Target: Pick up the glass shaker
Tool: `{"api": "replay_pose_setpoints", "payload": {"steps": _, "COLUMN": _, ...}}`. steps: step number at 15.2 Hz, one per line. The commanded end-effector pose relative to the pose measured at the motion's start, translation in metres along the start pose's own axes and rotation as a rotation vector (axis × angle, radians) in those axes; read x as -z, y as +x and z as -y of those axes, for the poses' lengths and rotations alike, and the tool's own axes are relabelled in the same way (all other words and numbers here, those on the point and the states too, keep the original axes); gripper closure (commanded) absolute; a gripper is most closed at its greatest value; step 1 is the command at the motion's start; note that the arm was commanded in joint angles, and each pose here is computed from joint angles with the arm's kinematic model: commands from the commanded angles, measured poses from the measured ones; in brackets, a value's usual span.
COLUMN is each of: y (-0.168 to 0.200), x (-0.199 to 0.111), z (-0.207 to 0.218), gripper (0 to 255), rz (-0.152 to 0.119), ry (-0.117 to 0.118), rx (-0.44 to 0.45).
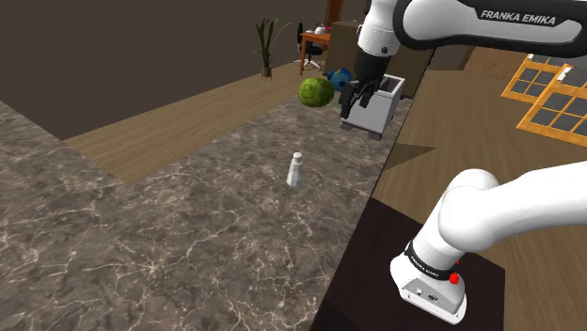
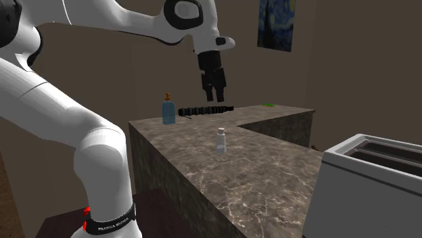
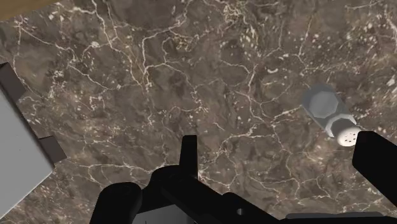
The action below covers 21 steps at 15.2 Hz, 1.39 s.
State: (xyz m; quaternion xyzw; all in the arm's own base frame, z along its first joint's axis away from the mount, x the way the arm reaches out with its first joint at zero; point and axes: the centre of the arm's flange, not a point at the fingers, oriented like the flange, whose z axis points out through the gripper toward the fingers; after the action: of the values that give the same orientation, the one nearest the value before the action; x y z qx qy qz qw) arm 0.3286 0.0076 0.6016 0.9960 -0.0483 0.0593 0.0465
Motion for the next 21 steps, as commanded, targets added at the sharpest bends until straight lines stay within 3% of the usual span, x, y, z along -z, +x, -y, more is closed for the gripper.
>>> {"api": "replay_pose_setpoints", "payload": {"steps": 1, "y": 0.000, "x": 0.000, "z": 0.000, "gripper": 0, "rz": 0.000, "ry": 0.000, "rx": 0.000}}
{"api": "replay_pose_setpoints", "payload": {"steps": 14, "y": 0.070, "x": -0.102, "z": 0.117, "gripper": 0, "rz": 0.045, "ry": 0.031, "rx": -0.093}}
{"api": "replay_pose_setpoints", "payload": {"steps": 21, "y": 0.070, "x": -0.139, "z": 0.126, "gripper": 0, "rz": 0.047, "ry": 0.033, "rx": -0.098}}
